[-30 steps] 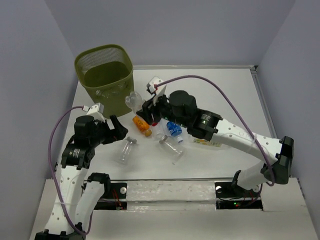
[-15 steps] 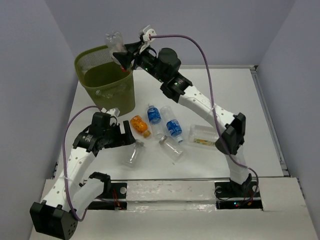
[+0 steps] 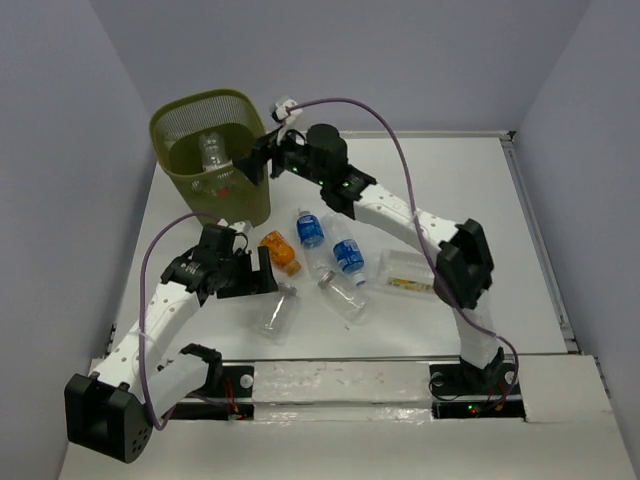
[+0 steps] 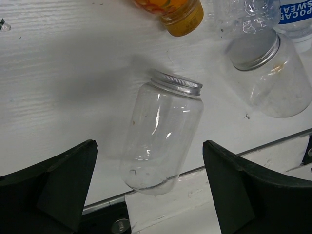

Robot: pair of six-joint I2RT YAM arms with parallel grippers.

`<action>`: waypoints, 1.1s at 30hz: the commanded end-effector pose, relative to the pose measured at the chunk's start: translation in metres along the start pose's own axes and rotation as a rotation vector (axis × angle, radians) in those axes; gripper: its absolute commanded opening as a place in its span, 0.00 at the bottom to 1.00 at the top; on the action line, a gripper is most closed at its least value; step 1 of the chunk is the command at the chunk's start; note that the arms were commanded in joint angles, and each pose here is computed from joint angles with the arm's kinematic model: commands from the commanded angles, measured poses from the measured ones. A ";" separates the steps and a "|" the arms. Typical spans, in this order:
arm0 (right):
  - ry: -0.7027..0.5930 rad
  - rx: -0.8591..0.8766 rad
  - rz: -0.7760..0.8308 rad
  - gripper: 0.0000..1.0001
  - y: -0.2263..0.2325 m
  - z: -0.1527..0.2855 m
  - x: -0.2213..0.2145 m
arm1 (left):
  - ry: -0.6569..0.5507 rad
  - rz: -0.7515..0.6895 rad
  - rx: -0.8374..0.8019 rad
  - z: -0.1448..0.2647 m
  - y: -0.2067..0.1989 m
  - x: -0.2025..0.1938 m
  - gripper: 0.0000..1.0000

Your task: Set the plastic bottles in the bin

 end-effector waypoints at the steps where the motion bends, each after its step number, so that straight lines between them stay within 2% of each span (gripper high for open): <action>1: -0.222 0.143 0.017 0.88 0.057 0.101 0.088 | -0.007 -0.034 -0.028 -0.007 -0.005 0.005 0.99; 5: -0.179 0.134 -0.085 0.87 0.061 0.140 0.051 | 0.063 -0.041 -0.067 -0.017 -0.011 0.002 0.99; 11: -0.074 0.055 -0.159 0.87 0.053 0.164 0.007 | 0.168 -0.086 -0.109 -0.025 -0.021 -0.015 0.99; 18: 0.008 0.013 -0.226 0.90 0.051 0.187 -0.025 | 0.269 -0.092 -0.061 -0.040 -0.018 -0.034 0.99; 22: 0.115 -0.049 -0.264 0.91 0.046 0.200 -0.053 | 0.337 -0.117 -0.031 -0.047 -0.019 -0.045 0.99; 26: 0.276 -0.136 -0.303 0.92 0.042 0.230 -0.090 | 0.407 -0.137 -0.002 -0.054 -0.020 -0.049 0.98; 29: 0.390 -0.214 -0.304 0.92 0.039 0.252 -0.114 | 0.414 -0.144 -0.011 -0.056 -0.021 -0.050 0.88; 30: 0.442 -0.260 -0.296 0.92 0.037 0.263 -0.127 | 0.406 -0.149 -0.016 -0.055 -0.023 -0.047 0.78; 33: 0.526 -0.326 -0.288 0.92 0.034 0.281 -0.150 | 0.338 -0.163 -0.019 -0.048 -0.028 -0.034 0.61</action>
Point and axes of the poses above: each gripper's point midway between its finger pads, its own z axis back along the fingers, its own y axis along the line the jaws close on, x = y × z, the point moved 6 cm from there along z, back along the fingers, and after that the axes turned 5 degrees about -z, right-handed, at the moved point
